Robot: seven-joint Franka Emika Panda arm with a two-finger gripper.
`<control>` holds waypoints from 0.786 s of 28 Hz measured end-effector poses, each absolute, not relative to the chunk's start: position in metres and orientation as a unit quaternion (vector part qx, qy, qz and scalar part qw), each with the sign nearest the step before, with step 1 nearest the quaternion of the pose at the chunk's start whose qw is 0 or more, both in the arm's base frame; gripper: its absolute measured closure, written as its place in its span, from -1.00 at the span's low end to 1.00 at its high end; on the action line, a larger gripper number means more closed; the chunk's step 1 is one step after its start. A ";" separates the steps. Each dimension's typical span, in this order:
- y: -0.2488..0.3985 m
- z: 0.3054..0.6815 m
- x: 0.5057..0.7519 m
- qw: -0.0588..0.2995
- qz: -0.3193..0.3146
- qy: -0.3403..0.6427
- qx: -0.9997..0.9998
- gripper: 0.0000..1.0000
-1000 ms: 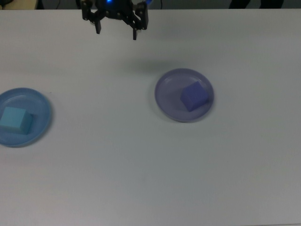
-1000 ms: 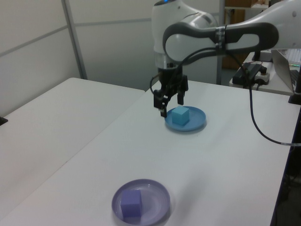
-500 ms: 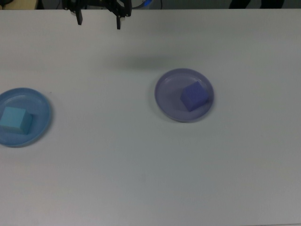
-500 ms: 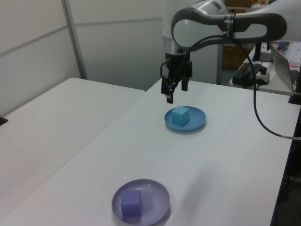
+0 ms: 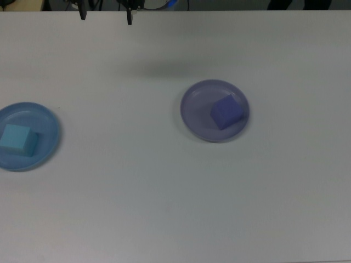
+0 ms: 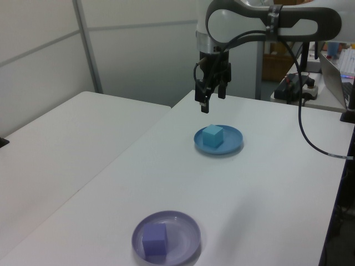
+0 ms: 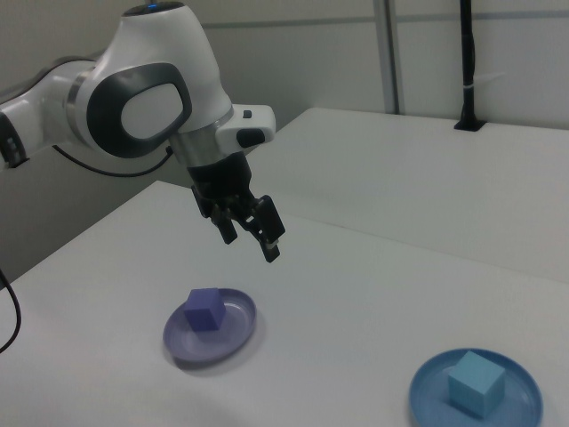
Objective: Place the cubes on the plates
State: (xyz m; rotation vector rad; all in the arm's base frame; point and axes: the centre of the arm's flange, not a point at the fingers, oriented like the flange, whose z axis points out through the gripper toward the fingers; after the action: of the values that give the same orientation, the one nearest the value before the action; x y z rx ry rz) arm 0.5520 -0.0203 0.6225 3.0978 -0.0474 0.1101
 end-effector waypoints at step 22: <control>-0.013 0.631 0.553 0.016 0.044 -0.010 0.999 -1.00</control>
State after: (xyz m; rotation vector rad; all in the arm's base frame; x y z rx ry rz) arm 0.5527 -0.0134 0.6308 3.1062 -0.0320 0.1378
